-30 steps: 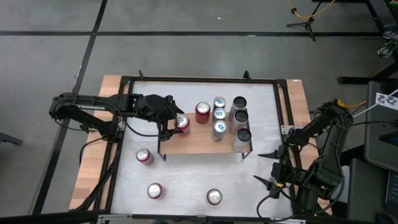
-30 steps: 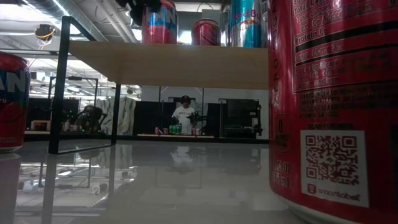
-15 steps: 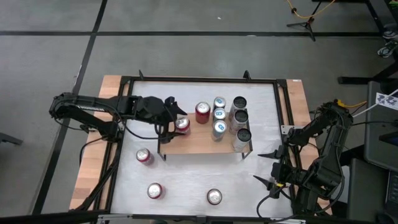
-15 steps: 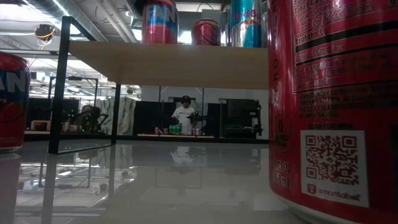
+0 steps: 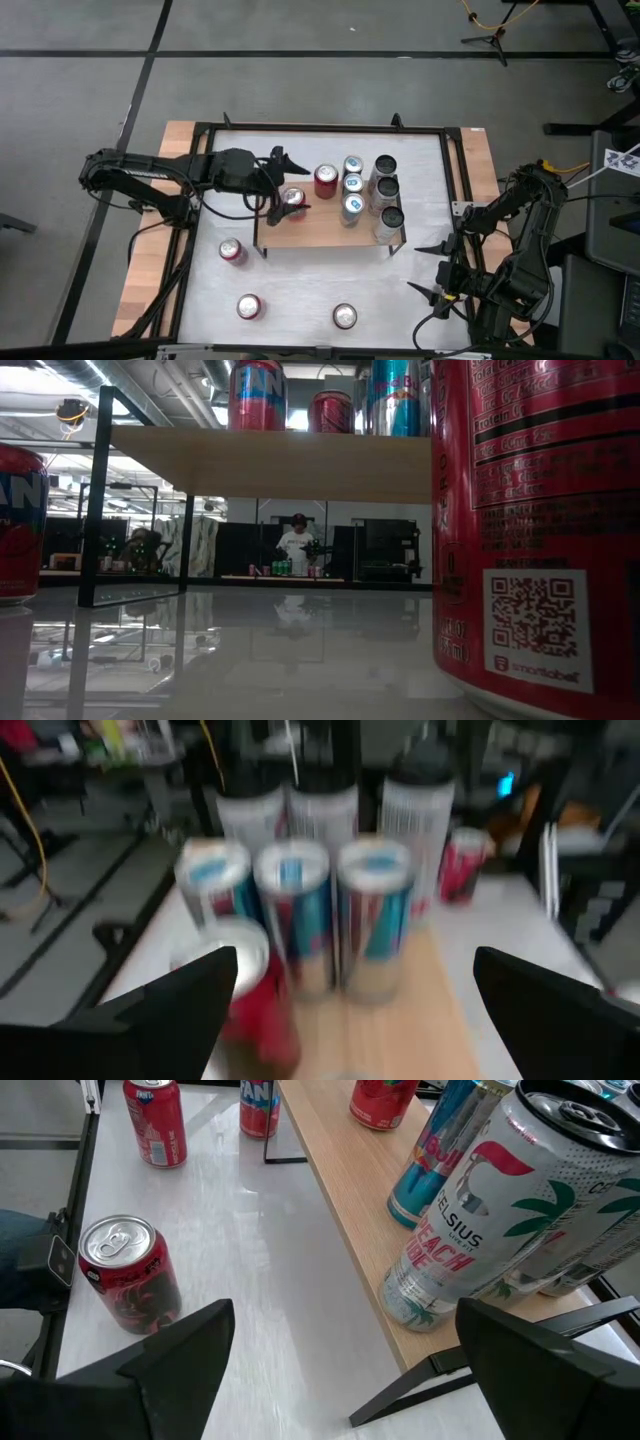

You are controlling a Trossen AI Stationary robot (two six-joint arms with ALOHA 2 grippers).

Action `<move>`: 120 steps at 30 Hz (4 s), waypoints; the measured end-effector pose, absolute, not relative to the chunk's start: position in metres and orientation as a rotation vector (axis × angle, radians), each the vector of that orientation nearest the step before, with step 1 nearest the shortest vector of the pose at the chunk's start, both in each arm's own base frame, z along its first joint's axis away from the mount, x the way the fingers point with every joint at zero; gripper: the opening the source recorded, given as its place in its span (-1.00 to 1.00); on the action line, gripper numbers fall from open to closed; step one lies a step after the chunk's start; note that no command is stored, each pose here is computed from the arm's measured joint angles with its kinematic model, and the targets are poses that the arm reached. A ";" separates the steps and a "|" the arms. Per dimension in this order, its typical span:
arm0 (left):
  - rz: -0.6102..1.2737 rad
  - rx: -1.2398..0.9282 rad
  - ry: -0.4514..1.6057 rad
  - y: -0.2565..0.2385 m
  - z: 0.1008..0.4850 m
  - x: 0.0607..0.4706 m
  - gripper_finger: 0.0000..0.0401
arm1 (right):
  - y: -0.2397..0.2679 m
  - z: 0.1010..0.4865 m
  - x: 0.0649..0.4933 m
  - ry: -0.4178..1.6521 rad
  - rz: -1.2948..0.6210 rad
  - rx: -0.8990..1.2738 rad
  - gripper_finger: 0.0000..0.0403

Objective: Place canned beverage on shelf
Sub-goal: Put the top right red soda can on the shelf

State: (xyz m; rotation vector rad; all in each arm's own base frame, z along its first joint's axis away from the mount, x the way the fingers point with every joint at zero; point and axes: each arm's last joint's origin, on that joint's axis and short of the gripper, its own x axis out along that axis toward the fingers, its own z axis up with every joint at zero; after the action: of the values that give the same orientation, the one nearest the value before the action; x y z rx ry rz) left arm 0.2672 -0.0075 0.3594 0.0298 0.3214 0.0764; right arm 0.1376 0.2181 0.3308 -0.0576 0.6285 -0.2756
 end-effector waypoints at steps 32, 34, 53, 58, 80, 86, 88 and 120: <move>0.469 -0.017 0.378 -0.075 0.363 0.242 0.99 | 0.218 0.331 0.138 0.629 -0.276 -0.058 0.84; 0.485 -0.037 0.404 -0.074 0.359 0.239 0.99 | 0.218 0.331 0.138 0.629 -0.275 -0.058 0.84; 0.579 -0.073 0.529 -0.081 0.318 0.255 0.99 | 0.218 0.331 0.138 0.628 -0.276 -0.058 0.84; 0.616 -0.037 0.542 -0.084 0.306 0.266 0.99 | 0.218 0.331 0.138 0.628 -0.276 -0.058 0.84; 0.648 -0.061 0.554 -0.080 0.297 0.276 0.92 | 0.218 0.331 0.138 0.628 -0.275 -0.058 0.84; 0.650 -0.062 0.552 -0.080 0.297 0.276 0.66 | 0.218 0.331 0.138 0.628 -0.276 -0.058 0.84; 0.650 -0.063 0.551 -0.080 0.297 0.276 0.56 | 0.218 0.331 0.138 0.628 -0.275 -0.058 0.84; 0.368 0.056 0.656 -0.039 0.313 0.283 0.40 | 0.218 0.331 0.138 0.628 -0.276 -0.058 0.84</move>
State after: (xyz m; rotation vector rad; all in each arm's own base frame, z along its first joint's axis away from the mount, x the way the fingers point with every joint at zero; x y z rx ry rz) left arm 0.2833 -0.0387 0.3127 0.0562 0.6565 0.3678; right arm 0.1376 0.2181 0.3308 -0.0575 0.6284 -0.2757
